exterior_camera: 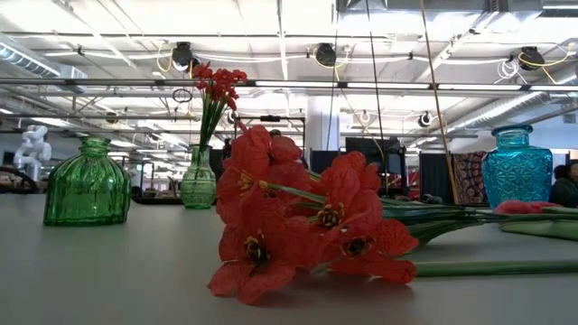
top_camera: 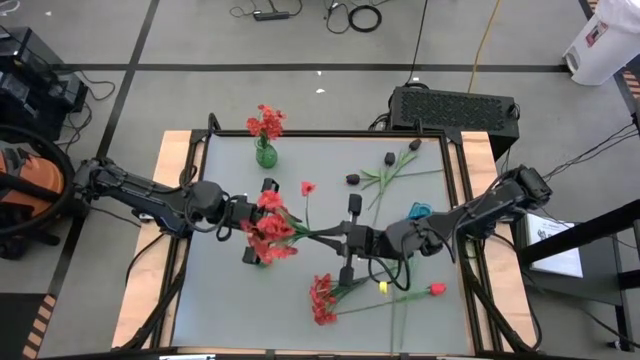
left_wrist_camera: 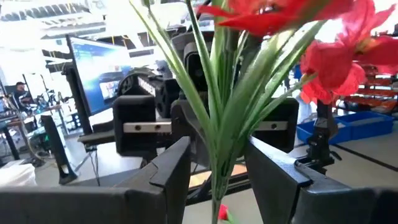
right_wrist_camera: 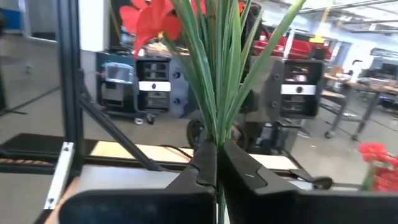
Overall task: Sort flowers into vase by color
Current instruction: Put the top orange flowers into the top green vase
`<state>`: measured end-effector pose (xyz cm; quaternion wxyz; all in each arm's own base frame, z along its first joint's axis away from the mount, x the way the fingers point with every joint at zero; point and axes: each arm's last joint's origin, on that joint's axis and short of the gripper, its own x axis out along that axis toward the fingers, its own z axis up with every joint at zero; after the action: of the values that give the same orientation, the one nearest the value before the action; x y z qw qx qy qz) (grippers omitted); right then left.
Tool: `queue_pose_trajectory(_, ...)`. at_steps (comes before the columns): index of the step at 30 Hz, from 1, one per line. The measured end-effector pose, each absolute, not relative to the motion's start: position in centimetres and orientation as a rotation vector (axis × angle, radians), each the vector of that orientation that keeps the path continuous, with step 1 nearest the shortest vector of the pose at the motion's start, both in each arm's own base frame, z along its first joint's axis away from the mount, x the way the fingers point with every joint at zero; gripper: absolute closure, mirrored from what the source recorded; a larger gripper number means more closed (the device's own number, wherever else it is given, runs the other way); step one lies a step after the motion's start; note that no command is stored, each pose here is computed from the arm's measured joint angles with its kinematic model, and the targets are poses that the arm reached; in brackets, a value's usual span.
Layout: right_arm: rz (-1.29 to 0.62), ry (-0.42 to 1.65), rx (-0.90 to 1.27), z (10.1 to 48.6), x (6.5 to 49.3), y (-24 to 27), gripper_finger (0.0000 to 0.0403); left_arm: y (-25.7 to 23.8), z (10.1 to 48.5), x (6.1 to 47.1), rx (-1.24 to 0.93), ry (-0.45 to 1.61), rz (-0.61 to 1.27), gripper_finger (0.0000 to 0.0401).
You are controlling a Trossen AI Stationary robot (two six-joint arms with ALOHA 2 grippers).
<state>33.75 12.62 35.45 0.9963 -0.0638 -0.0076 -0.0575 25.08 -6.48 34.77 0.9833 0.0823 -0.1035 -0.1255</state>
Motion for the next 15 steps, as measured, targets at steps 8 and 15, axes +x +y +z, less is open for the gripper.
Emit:
queue_pose_trajectory(8,-0.049,-0.022,-0.082,35.46,34.18,11.76,0.0402,-6.47,35.11,25.01,0.162,-0.245,-0.251,0.0244)
queue_pose_trajectory(15,-0.052,-0.005,-0.053,35.28,34.22,11.65,0.0403,-6.47,35.11,25.01,0.163,-0.244,-0.251,0.0244)
